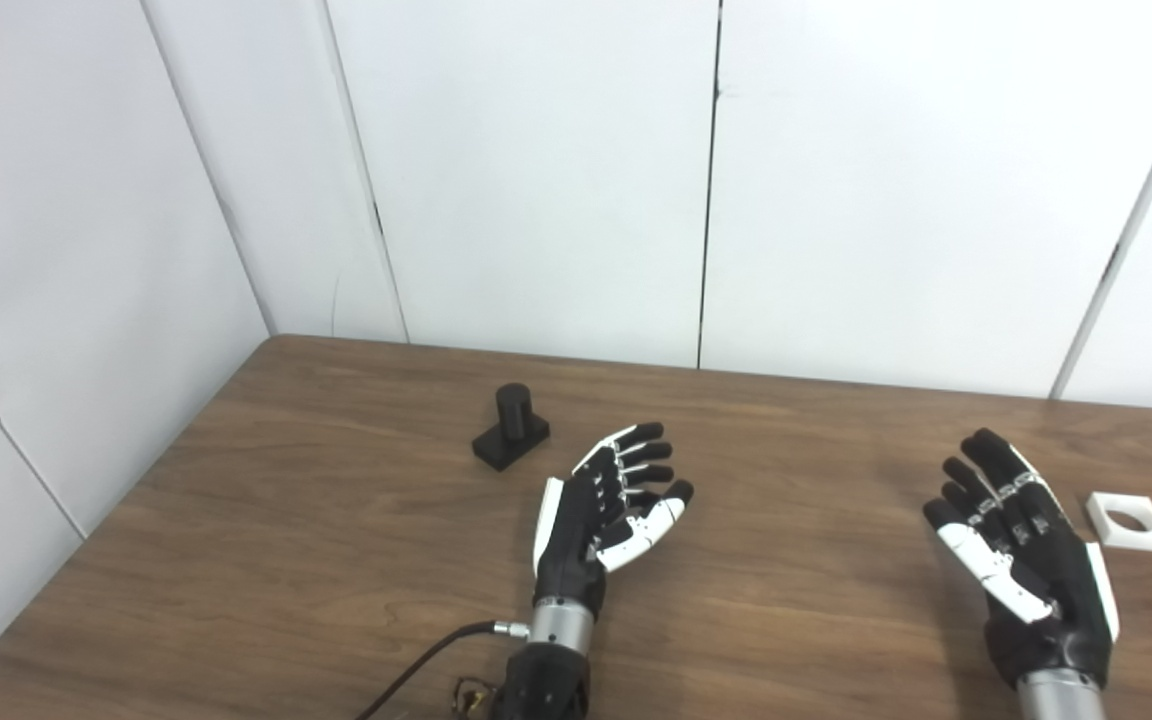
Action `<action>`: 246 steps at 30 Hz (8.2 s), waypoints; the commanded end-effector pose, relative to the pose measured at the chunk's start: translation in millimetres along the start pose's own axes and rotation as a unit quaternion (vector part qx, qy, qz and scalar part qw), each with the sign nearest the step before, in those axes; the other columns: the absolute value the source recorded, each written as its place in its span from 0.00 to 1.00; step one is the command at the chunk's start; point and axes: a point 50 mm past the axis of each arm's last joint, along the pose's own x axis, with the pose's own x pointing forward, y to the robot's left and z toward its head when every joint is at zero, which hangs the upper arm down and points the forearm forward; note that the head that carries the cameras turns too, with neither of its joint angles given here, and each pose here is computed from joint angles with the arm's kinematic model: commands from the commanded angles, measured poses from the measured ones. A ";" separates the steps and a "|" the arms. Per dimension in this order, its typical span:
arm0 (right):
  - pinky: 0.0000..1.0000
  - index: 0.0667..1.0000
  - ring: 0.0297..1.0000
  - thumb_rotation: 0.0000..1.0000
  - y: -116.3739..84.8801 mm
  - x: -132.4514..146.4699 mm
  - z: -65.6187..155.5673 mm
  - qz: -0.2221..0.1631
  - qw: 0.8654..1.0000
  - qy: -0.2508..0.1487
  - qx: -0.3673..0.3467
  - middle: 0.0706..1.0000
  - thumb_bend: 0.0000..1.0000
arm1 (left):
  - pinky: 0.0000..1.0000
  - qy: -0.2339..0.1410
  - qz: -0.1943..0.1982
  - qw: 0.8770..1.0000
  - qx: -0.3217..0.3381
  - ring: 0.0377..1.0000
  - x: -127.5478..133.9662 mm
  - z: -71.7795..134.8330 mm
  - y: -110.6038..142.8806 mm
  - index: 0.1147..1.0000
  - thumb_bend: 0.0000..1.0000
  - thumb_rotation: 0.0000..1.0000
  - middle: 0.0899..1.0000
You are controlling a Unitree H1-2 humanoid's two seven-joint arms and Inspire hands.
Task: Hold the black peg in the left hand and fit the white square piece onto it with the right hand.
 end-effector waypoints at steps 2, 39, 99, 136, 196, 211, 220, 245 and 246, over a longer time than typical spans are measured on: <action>0.87 0.77 0.84 0.09 2.7 -1.4 2.6 0.003 1.000 -0.013 0.011 0.84 0.63 | 0.57 -0.016 -0.008 1.000 -0.002 0.66 3.9 3.7 -7.1 0.71 0.53 0.13 0.70; 0.83 0.79 0.82 0.10 3.0 1.7 5.0 0.010 1.000 -0.018 0.001 0.84 0.61 | 0.61 -0.151 0.069 0.913 0.372 0.70 33.4 94.8 88.7 0.68 0.74 0.17 0.73; 0.84 0.78 0.82 0.15 2.4 4.6 14.3 0.003 1.000 -0.022 -0.016 0.84 0.64 | 1.00 0.099 0.076 0.759 0.639 1.00 145.9 60.5 133.7 0.64 0.96 0.50 1.00; 0.86 0.78 0.82 0.18 -5.3 -1.9 21.1 -0.001 1.000 -0.015 -0.027 0.84 0.65 | 1.00 0.110 0.059 0.770 0.626 0.95 134.3 24.8 147.1 0.42 0.52 0.07 0.86; 0.72 0.73 0.74 0.20 15.8 -0.3 29.0 -0.013 0.999 -0.028 -0.032 0.78 0.70 | 1.00 -0.078 -0.312 0.872 0.369 1.00 62.4 -5.3 21.3 0.43 0.52 0.07 1.00; 0.73 0.72 0.78 0.17 37.6 7.0 30.8 -0.031 0.998 -0.045 -0.039 0.77 0.68 | 0.99 -0.064 -0.301 0.881 0.359 1.00 67.0 -8.3 64.6 0.43 0.52 0.07 1.00; 0.74 0.72 0.78 0.20 25.4 19.3 51.3 -0.027 0.991 -0.079 -0.102 0.77 0.70 | 0.99 -0.066 -0.303 0.882 0.355 1.00 65.6 -15.1 65.5 0.43 0.52 0.07 1.00; 0.77 0.80 0.94 0.30 -78.3 144.0 199.4 0.035 0.790 -0.014 -0.612 0.93 0.87 | 1.00 -0.056 -0.301 0.883 0.355 1.00 60.4 -19.3 68.2 0.43 0.52 0.07 1.00; 0.78 0.81 0.94 0.30 -81.1 148.3 199.9 0.043 0.775 0.001 -0.630 0.93 0.87 | 1.00 -0.057 -0.302 0.883 0.356 1.00 60.6 -19.2 68.5 0.43 0.52 0.07 1.00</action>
